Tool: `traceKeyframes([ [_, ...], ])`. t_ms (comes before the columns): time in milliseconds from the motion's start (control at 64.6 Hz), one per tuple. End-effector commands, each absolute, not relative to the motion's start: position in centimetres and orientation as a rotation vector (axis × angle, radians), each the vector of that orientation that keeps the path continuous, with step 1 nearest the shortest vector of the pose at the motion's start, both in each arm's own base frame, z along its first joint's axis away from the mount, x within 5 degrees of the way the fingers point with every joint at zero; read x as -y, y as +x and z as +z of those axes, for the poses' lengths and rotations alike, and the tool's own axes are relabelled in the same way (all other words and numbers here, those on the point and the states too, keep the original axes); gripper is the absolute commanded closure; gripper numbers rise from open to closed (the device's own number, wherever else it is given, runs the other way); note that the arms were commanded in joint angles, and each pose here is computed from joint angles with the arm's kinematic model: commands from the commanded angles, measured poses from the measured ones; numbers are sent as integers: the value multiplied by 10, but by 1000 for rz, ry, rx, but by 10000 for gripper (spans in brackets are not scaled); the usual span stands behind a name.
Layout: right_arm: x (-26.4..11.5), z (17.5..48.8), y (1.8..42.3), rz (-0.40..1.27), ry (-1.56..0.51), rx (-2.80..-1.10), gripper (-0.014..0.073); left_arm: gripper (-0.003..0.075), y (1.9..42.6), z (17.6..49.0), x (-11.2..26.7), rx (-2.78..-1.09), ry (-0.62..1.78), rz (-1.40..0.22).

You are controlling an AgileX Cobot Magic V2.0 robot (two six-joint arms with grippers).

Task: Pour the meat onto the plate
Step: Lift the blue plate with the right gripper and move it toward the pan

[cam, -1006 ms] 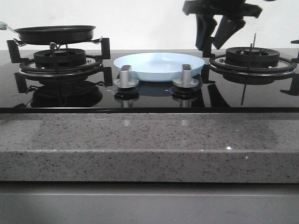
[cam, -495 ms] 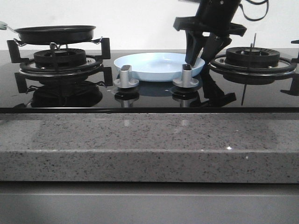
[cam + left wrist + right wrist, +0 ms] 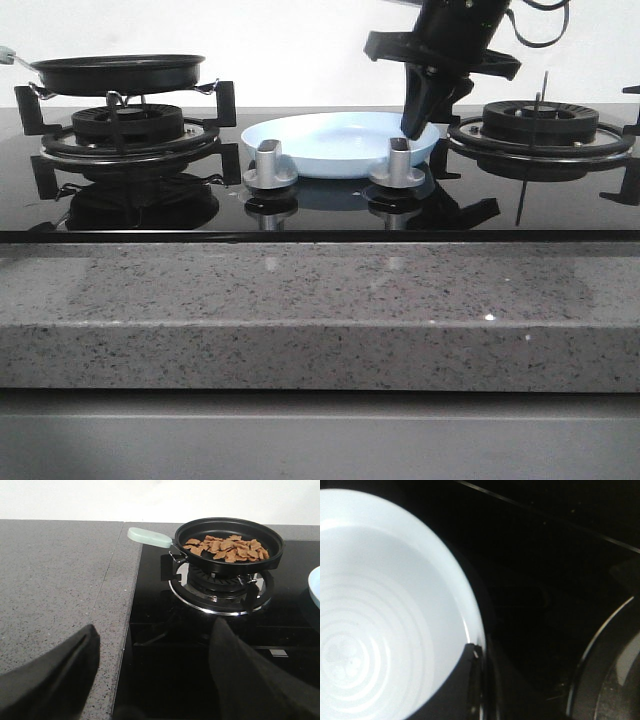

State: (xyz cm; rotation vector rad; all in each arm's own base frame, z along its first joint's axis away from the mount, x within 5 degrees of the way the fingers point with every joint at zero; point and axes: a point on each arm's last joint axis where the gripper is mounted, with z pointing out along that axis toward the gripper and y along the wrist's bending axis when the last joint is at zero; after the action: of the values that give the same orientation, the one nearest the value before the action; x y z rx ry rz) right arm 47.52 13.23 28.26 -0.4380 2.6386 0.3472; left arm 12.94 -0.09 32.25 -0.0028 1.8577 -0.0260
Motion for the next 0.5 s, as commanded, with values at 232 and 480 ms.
traceKeyframes([
  [232,-125,370,448,340,-460,-2504,656,261,132,339,1,-1750,-21,-38],
  [480,-122,394,433,359,-445,-2471,656,261,132,339,1,-1750,-21,-38],
])
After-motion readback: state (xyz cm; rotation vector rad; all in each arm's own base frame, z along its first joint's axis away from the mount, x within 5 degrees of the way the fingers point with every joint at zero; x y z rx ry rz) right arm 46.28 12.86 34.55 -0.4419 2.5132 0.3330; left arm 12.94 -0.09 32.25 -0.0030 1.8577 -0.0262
